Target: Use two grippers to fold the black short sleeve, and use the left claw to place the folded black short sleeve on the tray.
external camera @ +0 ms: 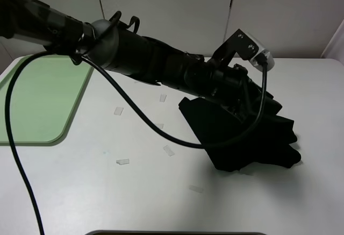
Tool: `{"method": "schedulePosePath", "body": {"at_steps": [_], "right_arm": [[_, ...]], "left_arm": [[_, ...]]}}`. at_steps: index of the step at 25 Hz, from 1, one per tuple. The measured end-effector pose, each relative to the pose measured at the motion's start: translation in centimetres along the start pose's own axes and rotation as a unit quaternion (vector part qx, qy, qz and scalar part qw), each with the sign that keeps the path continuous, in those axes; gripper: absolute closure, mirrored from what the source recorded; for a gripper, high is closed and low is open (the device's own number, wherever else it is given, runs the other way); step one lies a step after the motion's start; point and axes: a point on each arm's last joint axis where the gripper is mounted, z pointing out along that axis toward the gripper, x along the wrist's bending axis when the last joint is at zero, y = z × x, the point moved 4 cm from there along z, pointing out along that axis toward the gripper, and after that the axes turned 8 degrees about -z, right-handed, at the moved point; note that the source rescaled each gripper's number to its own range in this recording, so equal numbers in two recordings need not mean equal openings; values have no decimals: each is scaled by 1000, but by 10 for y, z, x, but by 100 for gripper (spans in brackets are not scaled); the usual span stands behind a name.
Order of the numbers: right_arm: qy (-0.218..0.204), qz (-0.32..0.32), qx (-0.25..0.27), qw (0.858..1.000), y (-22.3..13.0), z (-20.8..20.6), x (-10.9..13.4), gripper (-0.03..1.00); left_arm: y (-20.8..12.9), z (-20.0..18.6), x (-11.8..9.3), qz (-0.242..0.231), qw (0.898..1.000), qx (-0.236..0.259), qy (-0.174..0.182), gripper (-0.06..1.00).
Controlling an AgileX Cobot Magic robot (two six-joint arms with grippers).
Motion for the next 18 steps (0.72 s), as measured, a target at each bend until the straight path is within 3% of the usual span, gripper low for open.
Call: {"method": "schedulePosePath", "body": {"at_steps": [4,7,10,18], "right_arm": [[0,0,0,1000,0,0,0,-3],[0,0,0,1000,0,0,0,-3],[0,0,0,1000,0,0,0,-3],[0,0,0,1000,0,0,0,-3]], "left_arm": [[2,-8,10,-107,994,-7,4,63],[3,-16,19,-217,976,-15,6,63],[-2,-26,28,-294,956,-17,4,63],[-22,-47,38,-369,929,-11,-21,59]]}}
